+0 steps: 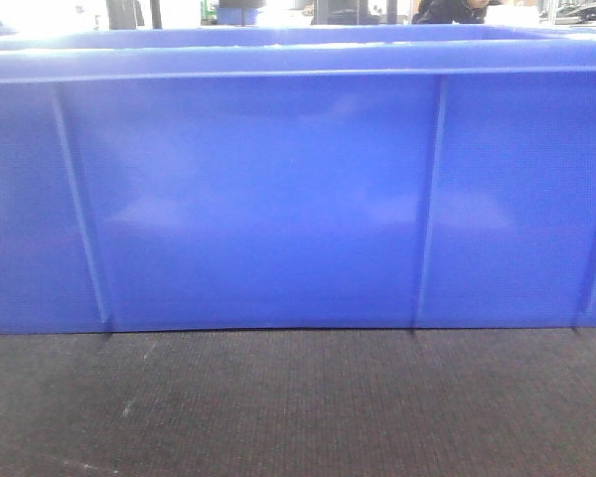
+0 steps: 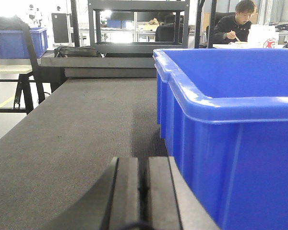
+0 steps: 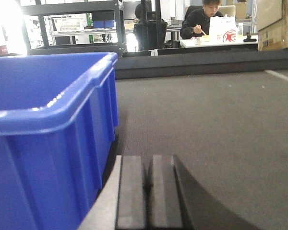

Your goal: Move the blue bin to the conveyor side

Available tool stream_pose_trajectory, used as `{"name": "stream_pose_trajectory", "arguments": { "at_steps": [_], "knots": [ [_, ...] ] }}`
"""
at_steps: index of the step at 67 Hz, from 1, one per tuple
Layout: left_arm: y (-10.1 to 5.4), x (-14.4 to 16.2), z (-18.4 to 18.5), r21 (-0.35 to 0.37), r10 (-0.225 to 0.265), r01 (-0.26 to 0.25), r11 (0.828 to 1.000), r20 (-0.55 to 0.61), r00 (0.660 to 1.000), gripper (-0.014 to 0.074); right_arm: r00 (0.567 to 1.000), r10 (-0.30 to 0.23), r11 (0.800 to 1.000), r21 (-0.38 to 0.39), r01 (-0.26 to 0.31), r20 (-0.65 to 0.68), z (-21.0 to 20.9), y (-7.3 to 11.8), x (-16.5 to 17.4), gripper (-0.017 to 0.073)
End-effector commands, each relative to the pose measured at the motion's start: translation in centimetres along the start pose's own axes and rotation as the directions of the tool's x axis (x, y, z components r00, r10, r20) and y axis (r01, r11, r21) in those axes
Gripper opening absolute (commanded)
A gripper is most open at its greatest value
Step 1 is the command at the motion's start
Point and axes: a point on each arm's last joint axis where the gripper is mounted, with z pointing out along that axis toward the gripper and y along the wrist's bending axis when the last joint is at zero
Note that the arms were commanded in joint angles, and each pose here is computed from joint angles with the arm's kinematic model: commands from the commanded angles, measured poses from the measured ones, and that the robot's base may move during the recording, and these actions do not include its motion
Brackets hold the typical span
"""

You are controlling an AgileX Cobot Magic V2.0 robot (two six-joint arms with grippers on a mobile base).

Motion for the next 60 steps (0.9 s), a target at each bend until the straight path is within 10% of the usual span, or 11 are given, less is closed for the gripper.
{"name": "stream_pose_trajectory", "arguments": {
  "at_steps": [1,60],
  "knots": [
    [0.01,-0.3,-0.05,-0.001,0.0,0.0,1.0,0.028,1.0,-0.0017,0.999,-0.027,1.0,0.012,0.027,0.026,-0.03,-0.08,-0.06,-0.0088],
    [0.01,-0.3,-0.05,-0.001,0.0,0.0,1.0,0.028,1.0,-0.0017,0.998,-0.056,0.998,0.016,0.056,0.032,-0.03,-0.1,-0.12,-0.0088]
  ]
}}
